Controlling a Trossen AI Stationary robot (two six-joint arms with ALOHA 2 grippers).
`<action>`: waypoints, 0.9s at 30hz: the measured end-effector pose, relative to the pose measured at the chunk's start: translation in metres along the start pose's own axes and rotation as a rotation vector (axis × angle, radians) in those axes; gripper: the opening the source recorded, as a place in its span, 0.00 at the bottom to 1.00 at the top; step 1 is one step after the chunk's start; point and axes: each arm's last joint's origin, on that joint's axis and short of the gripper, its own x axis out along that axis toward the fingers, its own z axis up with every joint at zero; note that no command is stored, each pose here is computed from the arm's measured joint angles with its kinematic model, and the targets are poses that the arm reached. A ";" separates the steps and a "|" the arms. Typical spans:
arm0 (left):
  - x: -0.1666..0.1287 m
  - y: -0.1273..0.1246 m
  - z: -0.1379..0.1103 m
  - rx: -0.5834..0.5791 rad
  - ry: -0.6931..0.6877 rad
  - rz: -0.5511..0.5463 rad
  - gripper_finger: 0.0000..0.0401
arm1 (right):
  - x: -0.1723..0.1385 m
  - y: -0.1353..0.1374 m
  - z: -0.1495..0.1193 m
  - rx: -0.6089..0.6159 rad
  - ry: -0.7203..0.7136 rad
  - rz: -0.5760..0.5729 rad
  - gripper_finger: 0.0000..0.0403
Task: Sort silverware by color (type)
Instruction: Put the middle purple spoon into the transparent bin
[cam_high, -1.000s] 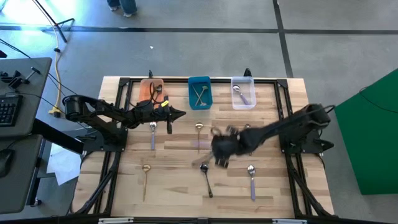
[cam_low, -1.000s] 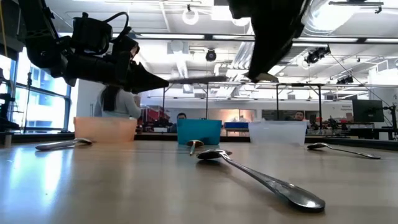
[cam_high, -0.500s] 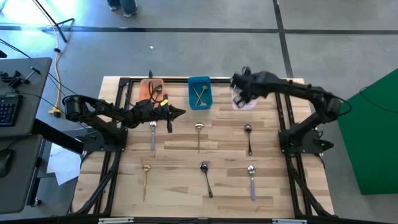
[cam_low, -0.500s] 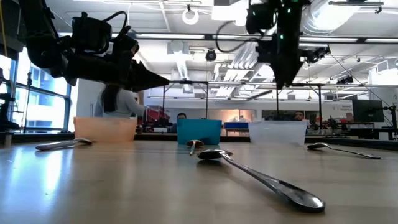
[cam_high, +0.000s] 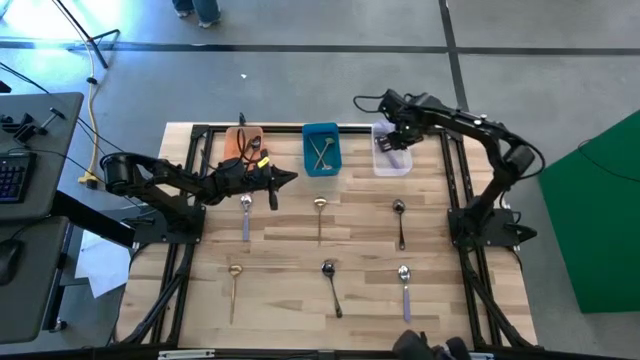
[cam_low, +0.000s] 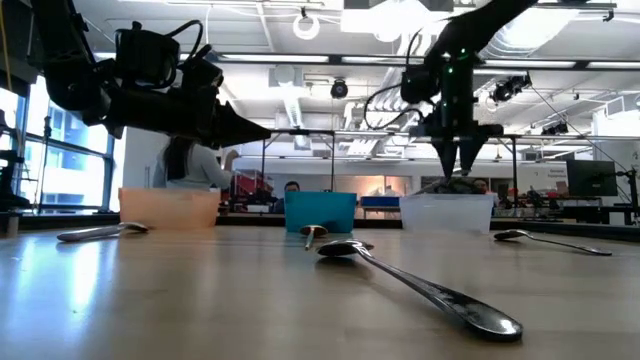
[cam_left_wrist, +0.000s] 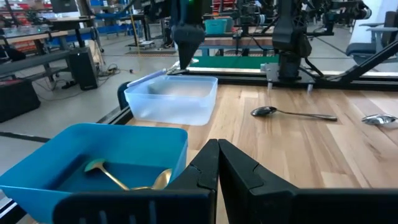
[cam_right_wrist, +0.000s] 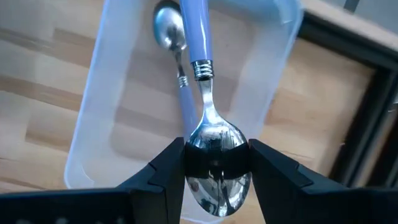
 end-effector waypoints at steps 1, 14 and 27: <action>0.000 0.000 0.000 0.000 0.001 0.000 0.00 | 0.004 0.001 0.001 0.008 0.018 0.008 0.35; 0.000 0.000 -0.001 -0.020 0.005 -0.002 0.00 | 0.020 0.020 -0.005 0.041 0.104 0.024 0.35; 0.000 -0.001 -0.002 -0.048 0.018 -0.008 0.00 | 0.038 0.025 -0.001 0.021 0.136 0.006 0.40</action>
